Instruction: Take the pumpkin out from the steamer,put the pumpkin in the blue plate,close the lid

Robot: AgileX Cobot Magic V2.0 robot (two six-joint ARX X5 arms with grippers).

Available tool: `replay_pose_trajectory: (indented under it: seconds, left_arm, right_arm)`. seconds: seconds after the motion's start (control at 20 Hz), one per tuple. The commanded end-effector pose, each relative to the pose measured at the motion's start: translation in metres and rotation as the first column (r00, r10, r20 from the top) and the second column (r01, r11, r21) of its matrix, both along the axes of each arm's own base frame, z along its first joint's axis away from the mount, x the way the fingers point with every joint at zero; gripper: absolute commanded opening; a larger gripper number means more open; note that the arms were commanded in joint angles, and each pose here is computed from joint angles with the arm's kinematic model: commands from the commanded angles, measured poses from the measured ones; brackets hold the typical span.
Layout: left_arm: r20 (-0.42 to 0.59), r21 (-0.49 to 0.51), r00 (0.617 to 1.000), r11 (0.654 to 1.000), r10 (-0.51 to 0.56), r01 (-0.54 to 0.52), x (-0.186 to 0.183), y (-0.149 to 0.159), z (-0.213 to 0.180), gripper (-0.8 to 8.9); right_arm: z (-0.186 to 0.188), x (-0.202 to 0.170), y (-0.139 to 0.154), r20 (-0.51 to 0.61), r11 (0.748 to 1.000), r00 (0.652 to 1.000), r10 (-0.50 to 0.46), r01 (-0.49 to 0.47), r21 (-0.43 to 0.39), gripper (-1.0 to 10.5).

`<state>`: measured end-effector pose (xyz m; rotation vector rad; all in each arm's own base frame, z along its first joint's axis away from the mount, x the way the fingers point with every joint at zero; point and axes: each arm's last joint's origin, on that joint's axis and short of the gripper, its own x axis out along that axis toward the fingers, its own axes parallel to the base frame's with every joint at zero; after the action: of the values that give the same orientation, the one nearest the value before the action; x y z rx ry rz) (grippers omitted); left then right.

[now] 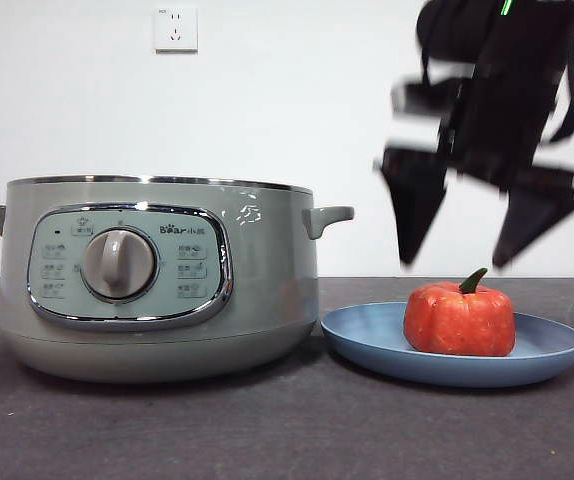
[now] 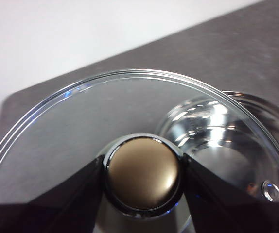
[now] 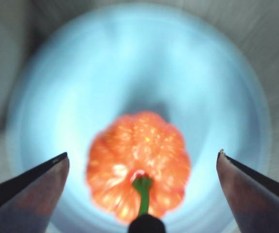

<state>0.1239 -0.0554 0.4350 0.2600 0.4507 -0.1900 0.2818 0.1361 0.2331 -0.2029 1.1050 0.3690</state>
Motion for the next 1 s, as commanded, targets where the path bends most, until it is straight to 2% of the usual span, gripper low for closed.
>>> replay_pose_trajectory:
  seconds: [0.05, 0.25, 0.45, 0.65, 1.0]
  left_arm:
    - [0.038, -0.044, 0.998, 0.998, -0.045, 0.047, 0.013, -0.009, 0.006, -0.13]
    - [-0.014, -0.091, 0.985, 0.981, -0.173, 0.171, 0.049, -0.032, -0.005, -0.13]
    - [-0.03, -0.115, 0.974, 0.969, -0.224, 0.219, 0.076, -0.048, -0.015, -0.13]
    - [-0.03, -0.148, 0.974, 0.965, -0.223, 0.216, 0.09, -0.056, -0.025, -0.13]
    - [-0.047, -0.194, 0.976, 0.961, -0.212, 0.199, 0.099, -0.062, -0.053, -0.13]
  right_arm:
    - [0.027, -0.014, -0.006, 0.084, 0.999, 0.996, 0.001, -0.004, 0.042, 5.0]
    - [0.077, -0.044, -0.025, 0.254, 0.993, 0.967, -0.028, -0.002, 0.119, 5.0]
    - [0.107, -0.069, -0.044, 0.362, 0.985, 0.929, -0.071, 0.008, 0.17, 5.0]
    - [0.119, -0.083, -0.058, 0.395, 0.982, 0.912, -0.106, 0.034, 0.184, 5.0]
    - [0.12, -0.085, -0.064, 0.392, 0.982, 0.911, -0.125, 0.056, 0.183, 5.0]
